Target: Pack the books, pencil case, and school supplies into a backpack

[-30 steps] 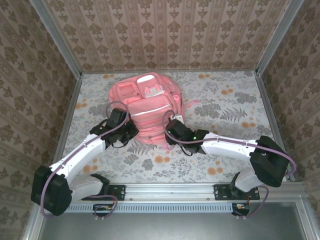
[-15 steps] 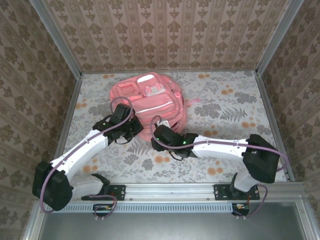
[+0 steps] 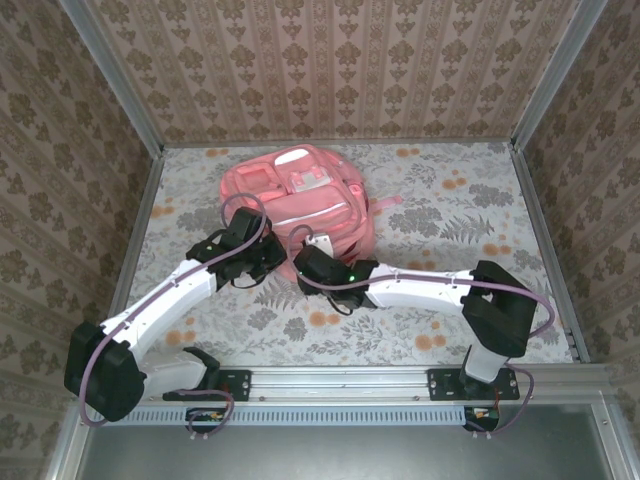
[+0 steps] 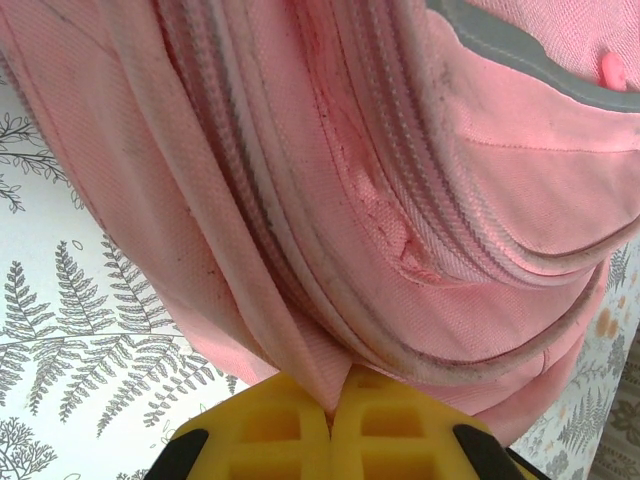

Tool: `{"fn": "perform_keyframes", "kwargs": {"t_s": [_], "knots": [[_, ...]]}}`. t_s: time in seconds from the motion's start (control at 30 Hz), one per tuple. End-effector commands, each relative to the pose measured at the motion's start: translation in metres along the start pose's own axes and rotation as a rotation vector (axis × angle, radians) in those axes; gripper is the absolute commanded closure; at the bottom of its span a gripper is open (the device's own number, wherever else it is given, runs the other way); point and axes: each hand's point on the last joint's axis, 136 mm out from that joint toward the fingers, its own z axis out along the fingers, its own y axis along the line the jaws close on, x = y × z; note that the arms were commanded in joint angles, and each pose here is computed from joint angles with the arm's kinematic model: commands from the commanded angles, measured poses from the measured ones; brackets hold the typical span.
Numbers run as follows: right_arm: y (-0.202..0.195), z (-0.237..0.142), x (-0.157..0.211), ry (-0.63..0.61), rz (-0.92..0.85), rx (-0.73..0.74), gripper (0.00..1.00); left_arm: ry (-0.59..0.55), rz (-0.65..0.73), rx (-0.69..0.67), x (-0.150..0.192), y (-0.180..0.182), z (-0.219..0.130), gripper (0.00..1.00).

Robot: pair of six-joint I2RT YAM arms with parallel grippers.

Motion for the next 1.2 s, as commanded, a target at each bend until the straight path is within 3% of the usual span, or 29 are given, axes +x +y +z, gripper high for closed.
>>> {"fn": "perform_keyframes", "kwargs": {"t_s": [0.0,0.07,0.23,0.37,0.43,0.73,1.17], "knots": [[-0.008,0.005,-0.004,-0.014,0.004,0.084,0.68,-0.067,0.006,0.130,-0.017,-0.041,-0.017,1.00],[-0.010,0.007,-0.004,-0.017,0.002,0.101,0.72,-0.068,0.008,0.131,-0.016,-0.041,-0.018,1.00],[-0.016,0.008,0.000,-0.009,-0.010,0.126,0.92,-0.074,0.008,0.131,-0.017,-0.041,-0.019,1.00],[-0.021,0.005,0.001,-0.014,-0.009,0.143,0.94,-0.074,0.008,0.131,-0.017,-0.041,-0.019,1.00],[-0.023,0.004,0.002,-0.016,-0.011,0.144,1.00,-0.077,0.008,0.131,-0.018,-0.042,-0.019,1.00],[-0.039,-0.008,0.004,-0.022,-0.020,0.189,1.00,-0.085,0.005,0.106,-0.022,-0.034,-0.019,1.00],[-0.120,-0.031,0.006,-0.018,0.026,0.336,1.00,-0.107,-0.011,0.074,-0.030,-0.012,-0.030,1.00]]}}
